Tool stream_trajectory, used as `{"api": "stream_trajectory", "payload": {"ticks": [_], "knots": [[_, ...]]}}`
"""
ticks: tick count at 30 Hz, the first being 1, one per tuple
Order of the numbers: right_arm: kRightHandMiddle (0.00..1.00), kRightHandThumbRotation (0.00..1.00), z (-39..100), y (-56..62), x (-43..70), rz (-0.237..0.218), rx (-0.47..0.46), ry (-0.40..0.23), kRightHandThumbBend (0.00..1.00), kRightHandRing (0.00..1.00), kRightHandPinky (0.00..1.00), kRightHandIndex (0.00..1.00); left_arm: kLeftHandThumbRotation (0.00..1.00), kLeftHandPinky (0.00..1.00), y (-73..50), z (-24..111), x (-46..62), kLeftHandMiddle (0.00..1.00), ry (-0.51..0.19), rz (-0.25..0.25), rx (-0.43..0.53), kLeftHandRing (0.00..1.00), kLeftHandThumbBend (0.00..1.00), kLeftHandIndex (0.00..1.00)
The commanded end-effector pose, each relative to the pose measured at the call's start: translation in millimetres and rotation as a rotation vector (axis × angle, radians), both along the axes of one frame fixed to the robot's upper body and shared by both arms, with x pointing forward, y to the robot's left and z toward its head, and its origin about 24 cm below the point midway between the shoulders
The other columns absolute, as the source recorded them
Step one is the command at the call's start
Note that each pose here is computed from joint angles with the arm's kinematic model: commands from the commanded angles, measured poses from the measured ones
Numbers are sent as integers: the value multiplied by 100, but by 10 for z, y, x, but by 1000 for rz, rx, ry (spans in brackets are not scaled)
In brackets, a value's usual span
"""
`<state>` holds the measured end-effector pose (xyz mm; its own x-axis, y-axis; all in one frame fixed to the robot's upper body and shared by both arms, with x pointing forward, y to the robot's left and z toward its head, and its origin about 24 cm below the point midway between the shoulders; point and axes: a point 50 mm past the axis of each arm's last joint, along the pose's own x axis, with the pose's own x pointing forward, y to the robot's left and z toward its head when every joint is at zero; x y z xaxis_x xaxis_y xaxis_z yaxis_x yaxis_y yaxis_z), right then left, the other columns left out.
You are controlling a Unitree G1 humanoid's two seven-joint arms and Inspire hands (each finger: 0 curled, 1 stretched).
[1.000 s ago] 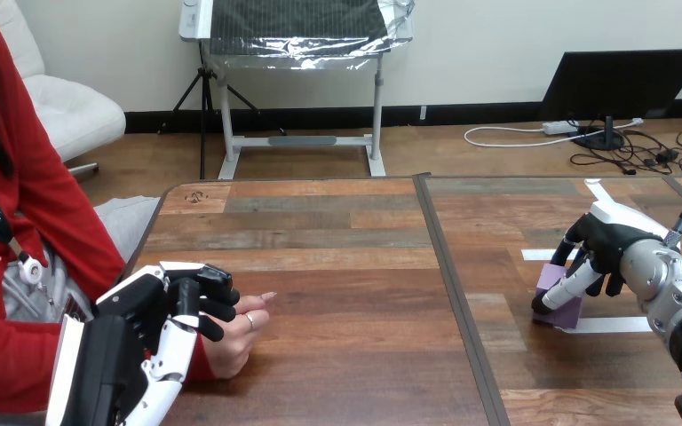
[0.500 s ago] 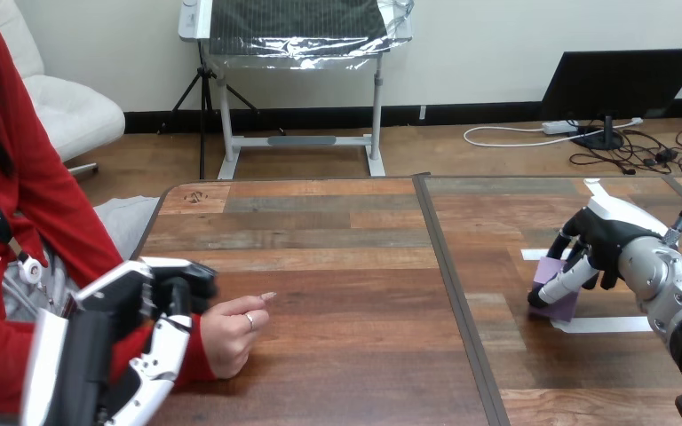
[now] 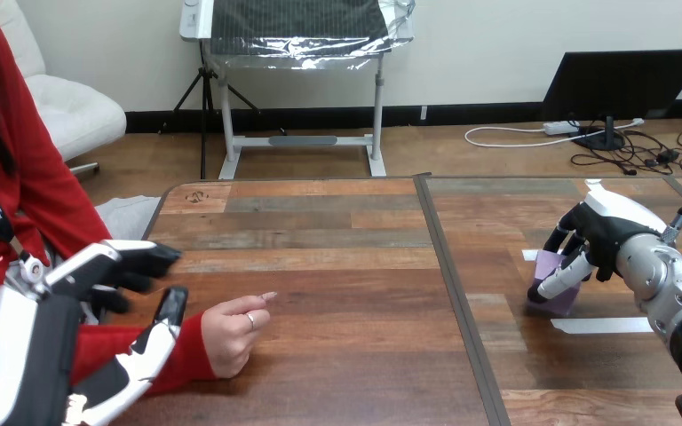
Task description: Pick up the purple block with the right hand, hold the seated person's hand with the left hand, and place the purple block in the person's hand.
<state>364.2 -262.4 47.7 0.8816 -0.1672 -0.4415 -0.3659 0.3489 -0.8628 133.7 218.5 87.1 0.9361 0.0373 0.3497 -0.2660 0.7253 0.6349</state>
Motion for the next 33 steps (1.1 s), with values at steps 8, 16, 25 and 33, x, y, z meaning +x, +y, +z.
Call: {"api": "stream_trajectory", "payload": {"ticks": [8,16,25,33], "knots": [[57,0,252,25,126,24,10,-123,78,51,46,57,21,52,101,335,56,70,-59,102,327,65,97,67],[56,0,252,11,119,29,3,-130,79,50,46,57,17,52,187,340,141,71,-24,114,434,67,100,70],[57,0,249,1,117,19,1,-127,79,51,47,57,14,52,227,338,222,72,17,84,473,67,100,71],[56,0,251,2,114,23,18,-138,80,50,47,56,12,53,238,314,329,73,66,38,530,68,100,72]]}}
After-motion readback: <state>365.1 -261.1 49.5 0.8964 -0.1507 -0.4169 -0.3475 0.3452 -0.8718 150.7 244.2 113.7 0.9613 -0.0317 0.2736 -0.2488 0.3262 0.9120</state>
